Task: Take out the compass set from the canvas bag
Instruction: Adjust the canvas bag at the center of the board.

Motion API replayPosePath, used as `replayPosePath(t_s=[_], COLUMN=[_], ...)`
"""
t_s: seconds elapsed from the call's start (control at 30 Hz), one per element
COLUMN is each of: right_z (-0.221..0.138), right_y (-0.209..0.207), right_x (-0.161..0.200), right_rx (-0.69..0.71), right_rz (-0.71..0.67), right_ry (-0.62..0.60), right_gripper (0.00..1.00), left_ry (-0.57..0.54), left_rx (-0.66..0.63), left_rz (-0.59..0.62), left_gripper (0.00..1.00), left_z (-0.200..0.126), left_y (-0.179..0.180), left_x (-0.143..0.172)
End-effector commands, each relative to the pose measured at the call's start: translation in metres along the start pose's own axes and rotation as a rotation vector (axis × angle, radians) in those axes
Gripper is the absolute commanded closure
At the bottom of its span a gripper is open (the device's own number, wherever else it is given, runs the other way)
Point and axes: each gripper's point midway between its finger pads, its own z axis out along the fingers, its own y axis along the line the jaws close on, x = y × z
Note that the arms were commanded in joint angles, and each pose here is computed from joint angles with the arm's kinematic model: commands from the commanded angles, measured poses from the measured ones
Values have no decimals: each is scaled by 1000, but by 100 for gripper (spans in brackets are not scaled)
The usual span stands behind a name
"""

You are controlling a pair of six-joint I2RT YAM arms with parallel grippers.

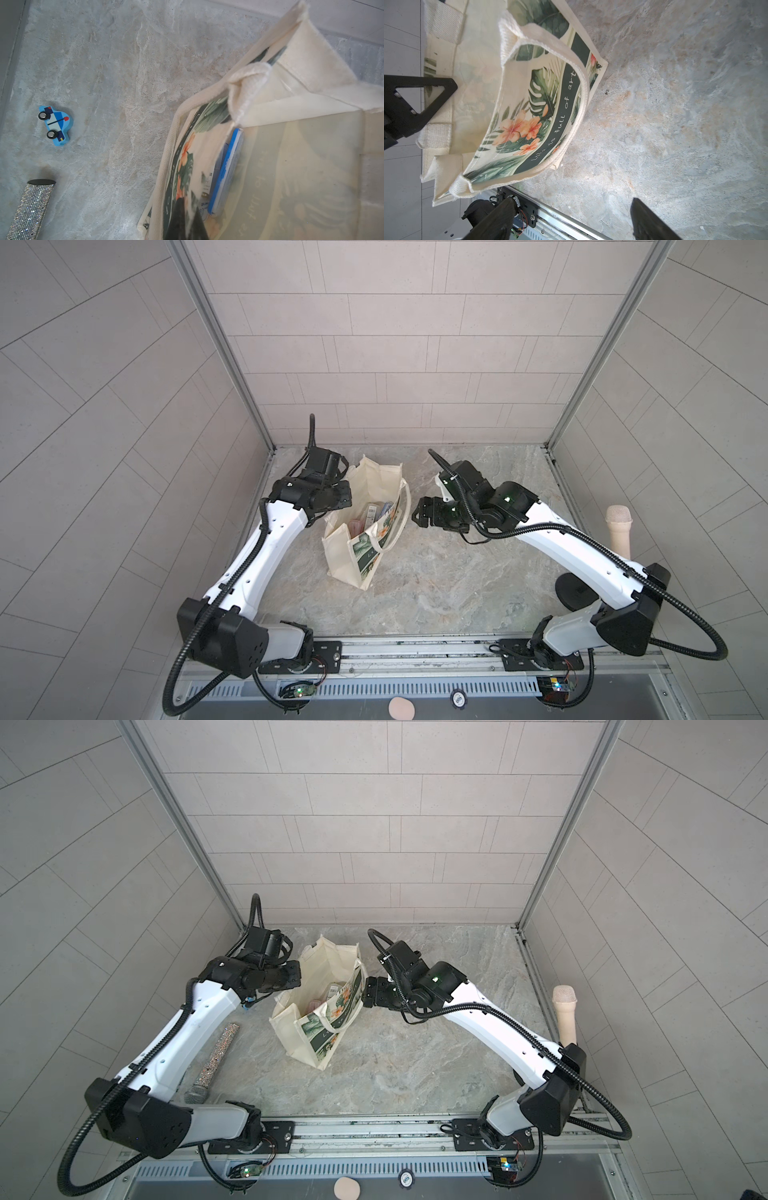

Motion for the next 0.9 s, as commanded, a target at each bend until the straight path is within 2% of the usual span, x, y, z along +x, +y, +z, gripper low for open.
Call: replayPosePath(t_s=[0.0,0.23,0.57,0.7,0.87], right_z=[-4,-7,-2,-2,-4], right_y=[8,25,34,38,38], right_x=[-9,-10,-7,-11,-14], right_rx=[-9,-85,-123,-131,-141], right_rz=[-17,-99,-102,-113,-112], right_ry=[-33,-34,7,-1,-2], right_gripper=[11,12,13,13,13], left_ry=[-1,2,-36,-55,-134], left_rx=[25,58,44,16,-52], left_rz=[6,33,80,116,143], left_gripper=[100,100,100,100,100], left_z=[1,5,-1,-7,-24], left_y=[-3,-11,-11,-12,-10], left_x=[-1,-5,-20,-38,-75])
